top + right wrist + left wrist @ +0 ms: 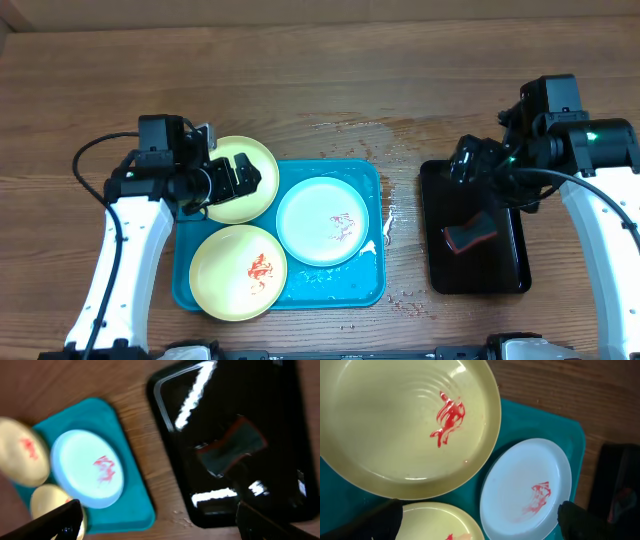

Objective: Clean dirty plates on tray and stack at the side

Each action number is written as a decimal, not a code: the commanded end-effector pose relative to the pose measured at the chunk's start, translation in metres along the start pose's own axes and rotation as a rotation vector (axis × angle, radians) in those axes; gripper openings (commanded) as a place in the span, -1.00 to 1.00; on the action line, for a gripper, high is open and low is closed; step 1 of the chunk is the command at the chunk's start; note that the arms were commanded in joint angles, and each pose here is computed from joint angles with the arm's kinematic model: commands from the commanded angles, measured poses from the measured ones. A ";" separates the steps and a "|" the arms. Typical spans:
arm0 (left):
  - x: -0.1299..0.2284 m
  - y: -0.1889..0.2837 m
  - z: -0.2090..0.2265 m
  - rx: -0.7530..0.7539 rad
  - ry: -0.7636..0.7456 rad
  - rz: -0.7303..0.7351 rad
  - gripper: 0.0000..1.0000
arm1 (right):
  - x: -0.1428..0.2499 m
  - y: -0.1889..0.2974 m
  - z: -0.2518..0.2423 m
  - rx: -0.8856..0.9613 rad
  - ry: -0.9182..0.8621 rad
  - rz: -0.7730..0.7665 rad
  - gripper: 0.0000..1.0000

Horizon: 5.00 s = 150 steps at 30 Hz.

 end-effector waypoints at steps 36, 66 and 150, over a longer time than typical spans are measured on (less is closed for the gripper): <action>-0.006 -0.001 -0.014 -0.003 -0.051 -0.023 0.33 | 0.001 -0.119 0.001 -0.243 -0.430 0.092 1.00; -0.010 -0.002 -0.015 -0.004 -0.063 -0.045 0.50 | 0.013 -0.150 -0.072 0.420 -1.038 -0.137 0.68; 0.031 -0.051 -0.042 0.149 -0.353 0.282 -0.28 | -0.007 -0.172 -0.058 0.211 0.003 0.096 -0.92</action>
Point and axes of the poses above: each gripper's point midway between its finger pads, its own y axis back along the fingers, its own z axis along the line the jaws close on, x = y × z, the point moved 8 cm from there along y, back along the fingers, and after that the axes turned 8 degrees about -y, right-handed, at the moved point
